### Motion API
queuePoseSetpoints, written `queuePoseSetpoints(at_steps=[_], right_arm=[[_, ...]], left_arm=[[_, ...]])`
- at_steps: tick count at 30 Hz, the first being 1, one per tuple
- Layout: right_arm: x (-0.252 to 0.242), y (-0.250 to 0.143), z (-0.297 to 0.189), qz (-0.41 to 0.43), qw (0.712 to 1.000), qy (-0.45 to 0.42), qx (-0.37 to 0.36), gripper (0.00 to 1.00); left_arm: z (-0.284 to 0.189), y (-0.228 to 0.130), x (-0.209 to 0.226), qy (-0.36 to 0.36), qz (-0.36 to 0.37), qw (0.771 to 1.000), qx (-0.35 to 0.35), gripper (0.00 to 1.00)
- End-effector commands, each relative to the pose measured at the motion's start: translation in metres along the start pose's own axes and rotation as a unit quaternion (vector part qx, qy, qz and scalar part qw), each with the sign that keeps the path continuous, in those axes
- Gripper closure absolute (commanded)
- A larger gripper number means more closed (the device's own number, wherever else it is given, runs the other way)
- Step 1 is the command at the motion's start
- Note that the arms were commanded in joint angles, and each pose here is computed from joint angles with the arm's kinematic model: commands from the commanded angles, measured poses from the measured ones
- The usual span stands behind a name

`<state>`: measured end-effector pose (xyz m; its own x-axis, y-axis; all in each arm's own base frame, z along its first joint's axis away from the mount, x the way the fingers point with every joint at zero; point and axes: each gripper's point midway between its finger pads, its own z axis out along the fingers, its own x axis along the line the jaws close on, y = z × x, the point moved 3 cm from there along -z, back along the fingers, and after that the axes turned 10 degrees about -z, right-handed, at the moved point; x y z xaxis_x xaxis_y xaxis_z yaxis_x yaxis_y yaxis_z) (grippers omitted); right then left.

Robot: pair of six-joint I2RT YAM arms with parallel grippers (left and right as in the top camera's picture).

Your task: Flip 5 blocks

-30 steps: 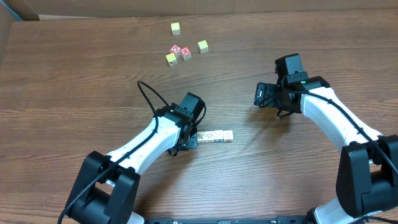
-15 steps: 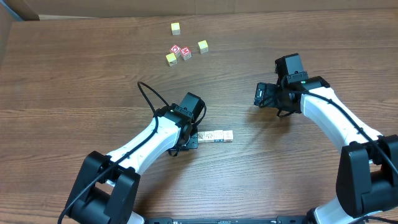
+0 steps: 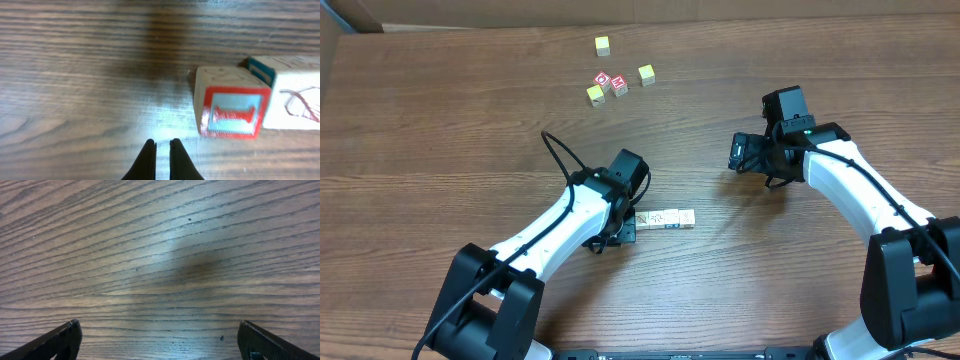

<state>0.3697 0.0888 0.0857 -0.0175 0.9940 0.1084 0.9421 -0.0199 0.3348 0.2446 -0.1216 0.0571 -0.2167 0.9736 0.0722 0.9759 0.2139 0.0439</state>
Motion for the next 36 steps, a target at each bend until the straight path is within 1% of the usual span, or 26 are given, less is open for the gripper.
queuePoseSetpoints(at_steps=[1,4,6,16,19,21,36], right_arm=[[0.001,0.007,-0.005,-0.004,1.000,-0.002,-0.013,0.00],[0.001,0.007,-0.005,-0.004,1.000,-0.002,-0.013,0.00],[0.001,0.007,-0.005,-0.004,1.000,-0.002,-0.013,0.00],[0.001,0.007,-0.005,-0.004,1.000,-0.002,-0.013,0.00],[0.001,0.007,-0.005,-0.004,1.000,-0.002,-0.013,0.00],[0.001,0.007,-0.005,-0.004,1.000,-0.002,-0.013,0.00],[0.001,0.007,-0.005,-0.004,1.000,-0.002,-0.013,0.00]], left_arm=[[-0.016,0.004,-0.014,-0.031,0.002,1.000,0.004,0.96],[-0.016,-0.008,-0.025,-0.071,0.004,0.996,0.046,0.96],[-0.015,-0.014,-0.031,-0.088,0.008,0.994,0.057,0.96],[0.003,-0.022,-0.026,-0.073,-0.019,0.996,0.056,0.96],[0.005,-0.017,-0.021,-0.058,-0.021,0.997,0.037,0.96],[0.006,-0.011,-0.018,-0.051,-0.037,0.998,0.025,0.96],[0.007,-0.002,-0.026,-0.069,-0.036,0.997,0.007,0.96]])
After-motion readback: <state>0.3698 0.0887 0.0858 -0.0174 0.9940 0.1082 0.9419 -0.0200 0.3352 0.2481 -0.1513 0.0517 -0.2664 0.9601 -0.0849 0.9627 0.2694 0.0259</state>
